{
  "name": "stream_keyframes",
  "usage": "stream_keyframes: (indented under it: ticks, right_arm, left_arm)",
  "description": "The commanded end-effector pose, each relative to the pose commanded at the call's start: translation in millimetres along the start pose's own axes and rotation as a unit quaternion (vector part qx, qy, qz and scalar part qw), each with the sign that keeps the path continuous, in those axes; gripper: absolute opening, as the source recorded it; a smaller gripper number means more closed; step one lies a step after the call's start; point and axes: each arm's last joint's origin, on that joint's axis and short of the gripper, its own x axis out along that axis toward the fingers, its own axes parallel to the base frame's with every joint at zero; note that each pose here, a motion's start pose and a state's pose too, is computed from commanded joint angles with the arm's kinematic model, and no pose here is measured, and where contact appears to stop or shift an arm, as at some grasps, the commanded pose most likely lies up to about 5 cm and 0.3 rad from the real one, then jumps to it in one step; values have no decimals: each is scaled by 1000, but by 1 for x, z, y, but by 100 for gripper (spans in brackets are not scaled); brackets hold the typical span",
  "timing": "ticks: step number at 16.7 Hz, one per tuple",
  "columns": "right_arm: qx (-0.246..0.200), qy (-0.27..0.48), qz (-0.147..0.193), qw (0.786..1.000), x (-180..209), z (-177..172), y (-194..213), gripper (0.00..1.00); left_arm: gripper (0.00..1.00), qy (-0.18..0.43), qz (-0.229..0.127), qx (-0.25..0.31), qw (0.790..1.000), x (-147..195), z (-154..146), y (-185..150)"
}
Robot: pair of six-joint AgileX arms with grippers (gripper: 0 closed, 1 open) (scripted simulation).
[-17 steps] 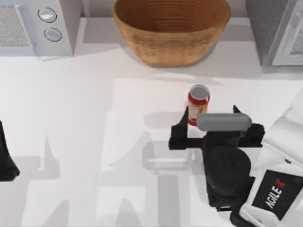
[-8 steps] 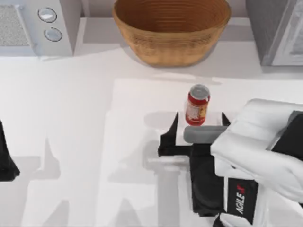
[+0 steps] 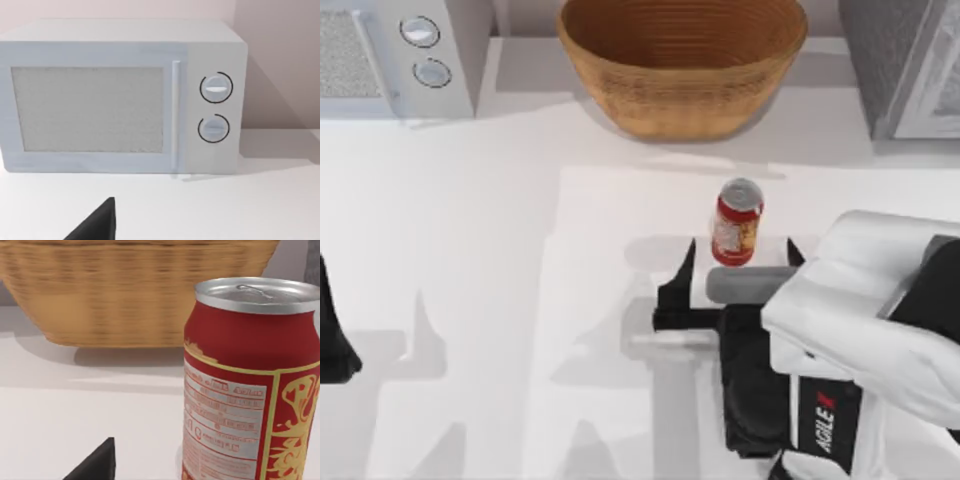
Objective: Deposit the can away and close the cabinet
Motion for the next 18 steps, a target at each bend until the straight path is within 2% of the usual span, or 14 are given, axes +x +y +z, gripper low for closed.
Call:
stream_keyframes:
  ticks: [7, 12, 18]
  right_arm:
    - [0, -1, 2, 1000, 53, 0, 2, 100]
    - [0, -1, 2, 1000, 58, 0, 2, 100]
    - [0, -1, 2, 1000, 58, 0, 2, 55]
  left_arm:
    - [100, 0, 0, 0, 1000, 0, 0, 0]
    - [100, 0, 0, 0, 1000, 0, 0, 0]
    - [100, 0, 0, 0, 1000, 0, 0, 0]
